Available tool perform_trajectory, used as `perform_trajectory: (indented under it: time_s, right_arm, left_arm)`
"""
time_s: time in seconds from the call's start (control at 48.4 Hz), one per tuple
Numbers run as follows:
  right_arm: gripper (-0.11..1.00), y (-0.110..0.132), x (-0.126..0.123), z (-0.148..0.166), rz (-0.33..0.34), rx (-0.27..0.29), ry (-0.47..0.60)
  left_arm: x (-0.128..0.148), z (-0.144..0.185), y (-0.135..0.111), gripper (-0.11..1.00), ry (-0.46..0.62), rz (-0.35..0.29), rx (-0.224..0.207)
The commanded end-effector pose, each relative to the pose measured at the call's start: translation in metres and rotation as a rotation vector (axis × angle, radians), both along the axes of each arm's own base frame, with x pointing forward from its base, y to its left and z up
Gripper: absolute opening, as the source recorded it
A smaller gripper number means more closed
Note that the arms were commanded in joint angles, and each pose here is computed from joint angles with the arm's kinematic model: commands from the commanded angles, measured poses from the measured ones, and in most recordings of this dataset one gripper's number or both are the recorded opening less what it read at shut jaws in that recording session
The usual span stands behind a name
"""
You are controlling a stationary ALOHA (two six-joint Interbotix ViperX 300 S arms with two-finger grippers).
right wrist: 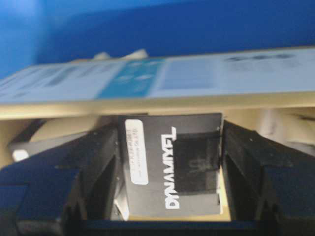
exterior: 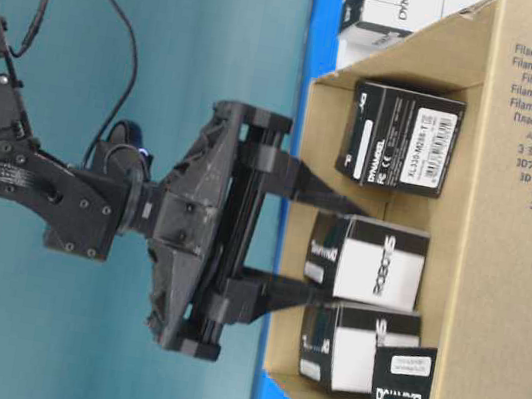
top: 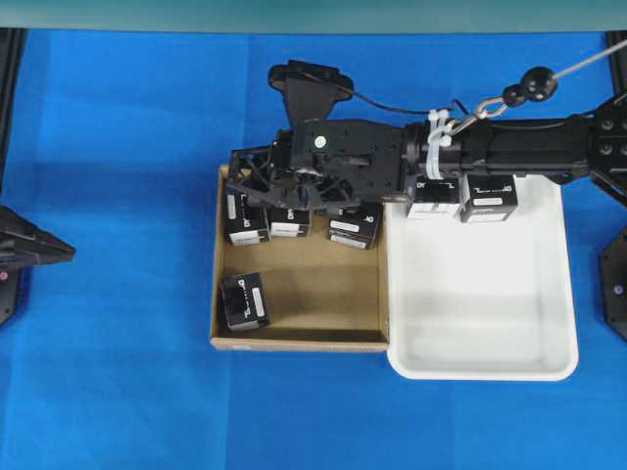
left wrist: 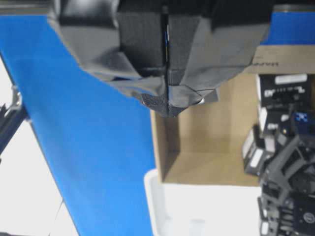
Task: Pick a box that is randomly placed inside the cardboard box.
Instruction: 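Close the right gripper on the DYNAMIXEL box, then lift the held box out and carry it right toward the white tray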
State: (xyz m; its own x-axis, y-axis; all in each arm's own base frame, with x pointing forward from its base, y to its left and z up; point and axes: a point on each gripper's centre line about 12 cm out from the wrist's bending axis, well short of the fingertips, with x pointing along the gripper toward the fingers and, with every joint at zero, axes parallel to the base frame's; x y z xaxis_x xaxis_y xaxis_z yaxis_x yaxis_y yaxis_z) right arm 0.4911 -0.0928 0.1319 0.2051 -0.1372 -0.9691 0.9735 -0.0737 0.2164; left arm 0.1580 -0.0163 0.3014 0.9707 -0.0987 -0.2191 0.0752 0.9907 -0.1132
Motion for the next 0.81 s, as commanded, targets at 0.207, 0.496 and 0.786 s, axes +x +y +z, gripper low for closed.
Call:
perform_trajectory:
  time_s: [0.207,0.496,0.786]
  right_arm:
    - [0.58,0.008,-0.005,0.027,0.025,-0.005,0.005]
    - [0.58,0.012,-0.012,0.080,0.130,-0.033,0.024]
    - [0.58,0.015,-0.005,0.155,0.259,-0.091,-0.061]
  left_arm:
    - [-0.011,0.020,0.001,-0.07,-0.029,-0.003,0.009]
    - [-0.012,0.024,0.001,-0.07,-0.040,-0.001,-0.003]
    - [-0.012,0.025,0.001,-0.07,-0.043,-0.002,0.001]
